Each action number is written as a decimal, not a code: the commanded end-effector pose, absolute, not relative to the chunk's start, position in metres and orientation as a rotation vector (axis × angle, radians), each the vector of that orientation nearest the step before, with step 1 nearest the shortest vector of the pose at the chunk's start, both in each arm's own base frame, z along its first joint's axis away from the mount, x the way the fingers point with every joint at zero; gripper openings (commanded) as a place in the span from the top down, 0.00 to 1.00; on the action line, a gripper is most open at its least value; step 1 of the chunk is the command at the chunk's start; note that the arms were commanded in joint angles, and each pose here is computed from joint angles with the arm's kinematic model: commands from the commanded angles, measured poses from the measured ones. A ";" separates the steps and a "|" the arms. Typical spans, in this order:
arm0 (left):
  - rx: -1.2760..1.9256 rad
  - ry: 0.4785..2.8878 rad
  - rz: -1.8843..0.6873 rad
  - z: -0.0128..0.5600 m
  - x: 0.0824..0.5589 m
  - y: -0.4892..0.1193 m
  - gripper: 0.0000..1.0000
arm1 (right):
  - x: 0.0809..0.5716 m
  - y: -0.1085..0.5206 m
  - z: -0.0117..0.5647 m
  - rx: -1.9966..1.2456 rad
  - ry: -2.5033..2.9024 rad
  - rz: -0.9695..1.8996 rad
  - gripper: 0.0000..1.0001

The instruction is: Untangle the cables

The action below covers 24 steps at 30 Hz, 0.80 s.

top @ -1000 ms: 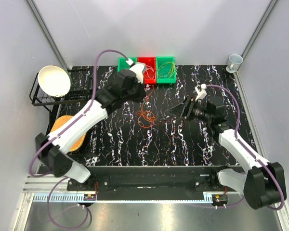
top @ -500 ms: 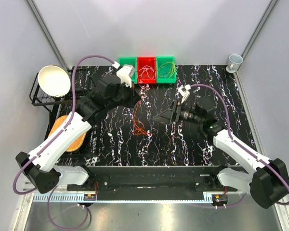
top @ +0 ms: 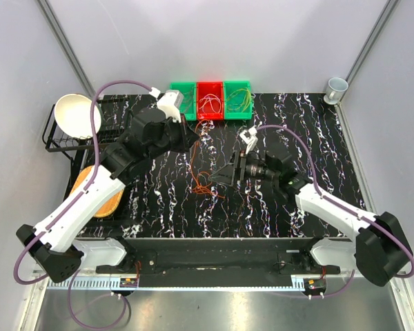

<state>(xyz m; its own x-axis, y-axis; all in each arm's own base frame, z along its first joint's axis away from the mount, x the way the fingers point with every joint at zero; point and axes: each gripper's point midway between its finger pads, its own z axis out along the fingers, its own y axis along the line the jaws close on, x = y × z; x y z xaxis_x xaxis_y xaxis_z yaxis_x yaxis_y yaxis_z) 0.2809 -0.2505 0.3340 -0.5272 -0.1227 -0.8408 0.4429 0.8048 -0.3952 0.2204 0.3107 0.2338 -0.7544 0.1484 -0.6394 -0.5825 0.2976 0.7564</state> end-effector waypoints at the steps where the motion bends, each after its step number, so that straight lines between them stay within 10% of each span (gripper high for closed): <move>1: 0.082 1.875 -0.758 0.377 0.291 -0.241 1.00 | 0.224 0.327 0.243 -0.470 1.867 1.473 0.20; 24: -0.162 1.862 -0.790 0.388 0.306 -0.221 1.00 | 0.227 0.384 0.228 -0.678 1.846 1.328 0.21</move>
